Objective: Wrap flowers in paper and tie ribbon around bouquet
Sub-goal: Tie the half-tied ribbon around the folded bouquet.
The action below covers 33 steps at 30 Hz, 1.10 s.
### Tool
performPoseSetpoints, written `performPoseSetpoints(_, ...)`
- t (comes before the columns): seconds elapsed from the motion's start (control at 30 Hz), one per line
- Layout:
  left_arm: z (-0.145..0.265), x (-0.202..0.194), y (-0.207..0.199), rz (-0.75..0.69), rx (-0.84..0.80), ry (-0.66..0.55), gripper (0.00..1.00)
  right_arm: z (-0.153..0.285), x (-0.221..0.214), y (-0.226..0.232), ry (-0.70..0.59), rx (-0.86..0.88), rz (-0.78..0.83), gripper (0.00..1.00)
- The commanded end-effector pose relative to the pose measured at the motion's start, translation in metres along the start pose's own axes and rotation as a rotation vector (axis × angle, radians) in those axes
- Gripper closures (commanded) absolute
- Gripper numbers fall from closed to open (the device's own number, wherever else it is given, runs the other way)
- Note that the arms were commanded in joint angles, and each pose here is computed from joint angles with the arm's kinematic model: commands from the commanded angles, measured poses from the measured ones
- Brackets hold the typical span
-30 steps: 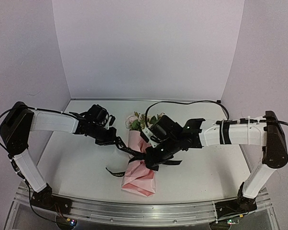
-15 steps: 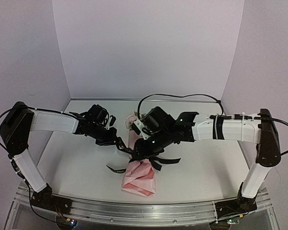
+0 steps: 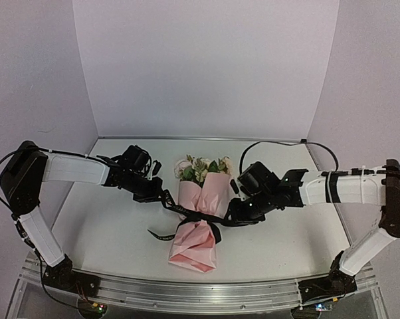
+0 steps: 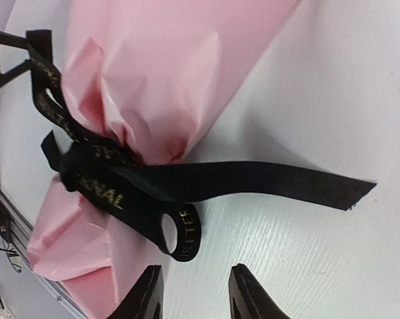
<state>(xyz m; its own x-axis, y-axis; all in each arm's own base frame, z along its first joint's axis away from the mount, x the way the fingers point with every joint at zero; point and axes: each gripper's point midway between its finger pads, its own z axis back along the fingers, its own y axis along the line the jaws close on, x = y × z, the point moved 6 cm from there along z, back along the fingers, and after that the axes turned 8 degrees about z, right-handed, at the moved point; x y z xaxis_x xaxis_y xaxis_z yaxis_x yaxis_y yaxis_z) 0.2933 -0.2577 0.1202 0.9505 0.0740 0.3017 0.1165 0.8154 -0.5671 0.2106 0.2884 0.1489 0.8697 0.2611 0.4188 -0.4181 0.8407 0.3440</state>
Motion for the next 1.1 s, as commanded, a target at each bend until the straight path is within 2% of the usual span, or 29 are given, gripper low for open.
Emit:
performPoseSetpoints(0.0, 0.001, 0.008, -0.008, -0.020, -0.021, -0.010, 1.00, -0.017, -0.020, 0.005, -0.019, 0.064, 0.006, 0.63)
performPoseSetpoints(0.2, -0.003, 0.008, -0.006, -0.011, -0.016, 0.001, 1.00, -0.041, -0.039, 0.023, -0.044, 0.083, 0.129, 0.55)
performPoseSetpoints(0.33, -0.002, 0.009, -0.007, -0.009, -0.014, 0.002, 1.00, -0.061, -0.042, 0.023, -0.048, 0.049, 0.158, 0.48)
performPoseSetpoints(0.63, 0.000, 0.011, -0.009, -0.015, -0.002, 0.000, 1.00, -0.077, -0.034, 0.018, -0.073, -0.059, 0.155, 0.46)
performPoseSetpoints(0.77, 0.001, 0.012, -0.009, -0.016, 0.000, -0.001, 1.00, -0.080, -0.030, 0.025, -0.075, -0.050, 0.154, 0.60)
performPoseSetpoints(0.93, 0.001, 0.012, -0.010, -0.022, -0.002, -0.002, 1.00, -0.063, -0.020, 0.024, -0.065, -0.132, 0.176, 0.98)
performPoseSetpoints(1.07, 0.003, 0.012, -0.010, -0.030, -0.006, -0.005, 1.00, -0.027, -0.001, 0.019, -0.058, -0.311, 0.252, 1.00)
